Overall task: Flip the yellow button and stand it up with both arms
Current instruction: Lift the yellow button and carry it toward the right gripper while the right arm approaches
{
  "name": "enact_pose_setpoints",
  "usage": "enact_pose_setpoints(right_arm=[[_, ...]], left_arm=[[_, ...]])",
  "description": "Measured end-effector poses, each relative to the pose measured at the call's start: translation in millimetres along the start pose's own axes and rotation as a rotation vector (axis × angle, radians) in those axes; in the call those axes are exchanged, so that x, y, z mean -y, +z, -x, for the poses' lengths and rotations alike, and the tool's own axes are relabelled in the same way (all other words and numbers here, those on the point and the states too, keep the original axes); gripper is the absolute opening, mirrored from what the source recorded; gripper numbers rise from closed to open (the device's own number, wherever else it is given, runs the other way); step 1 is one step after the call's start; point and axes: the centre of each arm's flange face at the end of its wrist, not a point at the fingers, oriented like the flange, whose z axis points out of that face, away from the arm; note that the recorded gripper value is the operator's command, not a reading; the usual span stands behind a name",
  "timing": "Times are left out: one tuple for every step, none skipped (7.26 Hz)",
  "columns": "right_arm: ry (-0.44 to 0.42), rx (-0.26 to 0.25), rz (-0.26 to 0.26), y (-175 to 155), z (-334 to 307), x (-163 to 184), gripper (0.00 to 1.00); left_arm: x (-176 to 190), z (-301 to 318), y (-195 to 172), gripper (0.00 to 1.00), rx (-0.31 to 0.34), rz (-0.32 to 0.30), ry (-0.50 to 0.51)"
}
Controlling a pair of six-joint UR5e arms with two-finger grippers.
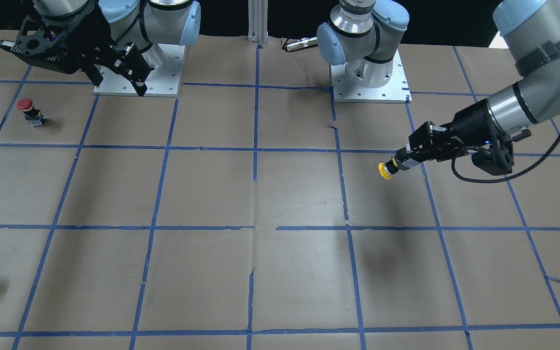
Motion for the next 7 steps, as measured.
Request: enact_pose_setpoints(right_arm=[[0.144,0.084,0.05,2.3,9.6,2.9,1.0],[0.292,0.179,0.124,5.1,18.5,8.4,1.0],[0.431,0.271,0.211,5.5,20.6,16.4,1.0],[0.56,0.347,0.306,2.4,13.9,25.3,1.0],[0.674,0.425,0.414,-3.5,4.6,32.8,1.0],[0.763,0.517,0.521,-11.2,0.2,37.3,1.0],[0.837,0.604,0.613,-18.0,1.4,40.6,1.0]], left_arm=[[-3.9,-39.1,9.7,0.08,-0.099,-0.009,0.042],[-7.4,-83.3,18.9,0.08,-0.188,-0.023,0.103],[-11.0,-126.5,23.9,0.08,-0.263,-0.039,0.168],[-16.1,-162.5,24.5,0.08,-0.348,-0.06,0.214],[-23.0,-192.2,24.0,0.08,-0.443,-0.084,0.244],[-29.2,-217.1,22.0,0.08,-0.528,-0.106,0.273],[-32.3,-235.2,16.2,0.08,-0.598,-0.131,0.296]])
